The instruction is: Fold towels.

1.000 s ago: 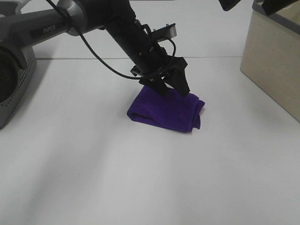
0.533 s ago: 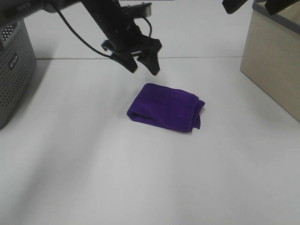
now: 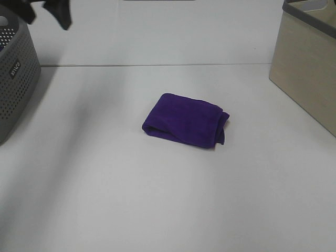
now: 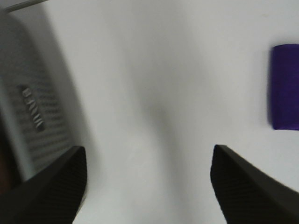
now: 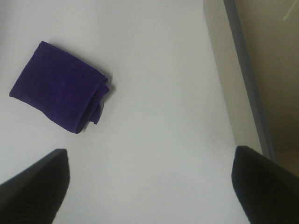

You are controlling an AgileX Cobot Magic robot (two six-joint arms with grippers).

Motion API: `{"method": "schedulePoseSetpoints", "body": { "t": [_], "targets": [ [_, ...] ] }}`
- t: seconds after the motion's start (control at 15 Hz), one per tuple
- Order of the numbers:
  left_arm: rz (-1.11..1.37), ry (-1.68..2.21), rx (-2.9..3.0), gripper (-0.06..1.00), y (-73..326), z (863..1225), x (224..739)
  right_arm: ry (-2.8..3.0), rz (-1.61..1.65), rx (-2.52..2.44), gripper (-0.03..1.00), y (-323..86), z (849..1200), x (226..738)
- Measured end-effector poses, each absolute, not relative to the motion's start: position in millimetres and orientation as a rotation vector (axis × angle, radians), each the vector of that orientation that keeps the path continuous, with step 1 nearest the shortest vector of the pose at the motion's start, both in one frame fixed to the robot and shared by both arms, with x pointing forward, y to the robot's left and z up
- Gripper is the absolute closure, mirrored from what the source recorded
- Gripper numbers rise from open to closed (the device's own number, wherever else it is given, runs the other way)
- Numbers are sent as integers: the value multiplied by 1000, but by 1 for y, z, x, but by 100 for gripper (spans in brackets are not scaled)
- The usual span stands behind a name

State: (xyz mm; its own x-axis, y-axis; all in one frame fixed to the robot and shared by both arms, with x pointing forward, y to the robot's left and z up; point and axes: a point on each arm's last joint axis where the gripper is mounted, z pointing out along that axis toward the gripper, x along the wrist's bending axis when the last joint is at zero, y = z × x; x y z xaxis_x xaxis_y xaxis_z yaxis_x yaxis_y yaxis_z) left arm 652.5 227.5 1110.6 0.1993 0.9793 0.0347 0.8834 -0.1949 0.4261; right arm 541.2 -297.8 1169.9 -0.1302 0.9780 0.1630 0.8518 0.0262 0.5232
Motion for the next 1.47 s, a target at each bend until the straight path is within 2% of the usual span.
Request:
{"method": "schedulePoseSetpoints", "body": {
  "t": [0.13, 0.2, 0.27, 0.47, 0.6, 0.8, 1.07, 1.33, 1.47],
  "targets": [
    [496, 1844, 2109, 24, 269, 1130, 622, 2047, 748, 1887, 6, -297, 1173, 519],
    [516, 1898, 2091, 19, 291, 1136, 598, 2030, 761, 1876, 6, -296, 1177, 497],
    [555, 1941, 2022, 8, 317, 1148, 539, 1995, 784, 1887, 6, -292, 1174, 446],
    [640, 1892, 1967, 6, 320, 1140, 471, 1935, 829, 1822, 6, -288, 1164, 370],
    [733, 1767, 1982, 7, 315, 1130, 419, 1877, 859, 1751, 6, -286, 1144, 314],
    [827, 1655, 1881, 10, 307, 1106, 355, 1718, 944, 1586, 6, -286, 1119, 256],
    [960, 1525, 1758, 10, 300, 1070, 285, 1613, 1011, 1465, 6, -284, 1081, 211],
    [1140, 1355, 1587, 10, 296, 1071, 238, 1648, 980, 1462, 6, -284, 1070, 217],
    [1048, 1407, 1654, 10, 294, 1060, 232, 1670, 961, 1481, 6, -285, 1058, 224]
  ]
}}
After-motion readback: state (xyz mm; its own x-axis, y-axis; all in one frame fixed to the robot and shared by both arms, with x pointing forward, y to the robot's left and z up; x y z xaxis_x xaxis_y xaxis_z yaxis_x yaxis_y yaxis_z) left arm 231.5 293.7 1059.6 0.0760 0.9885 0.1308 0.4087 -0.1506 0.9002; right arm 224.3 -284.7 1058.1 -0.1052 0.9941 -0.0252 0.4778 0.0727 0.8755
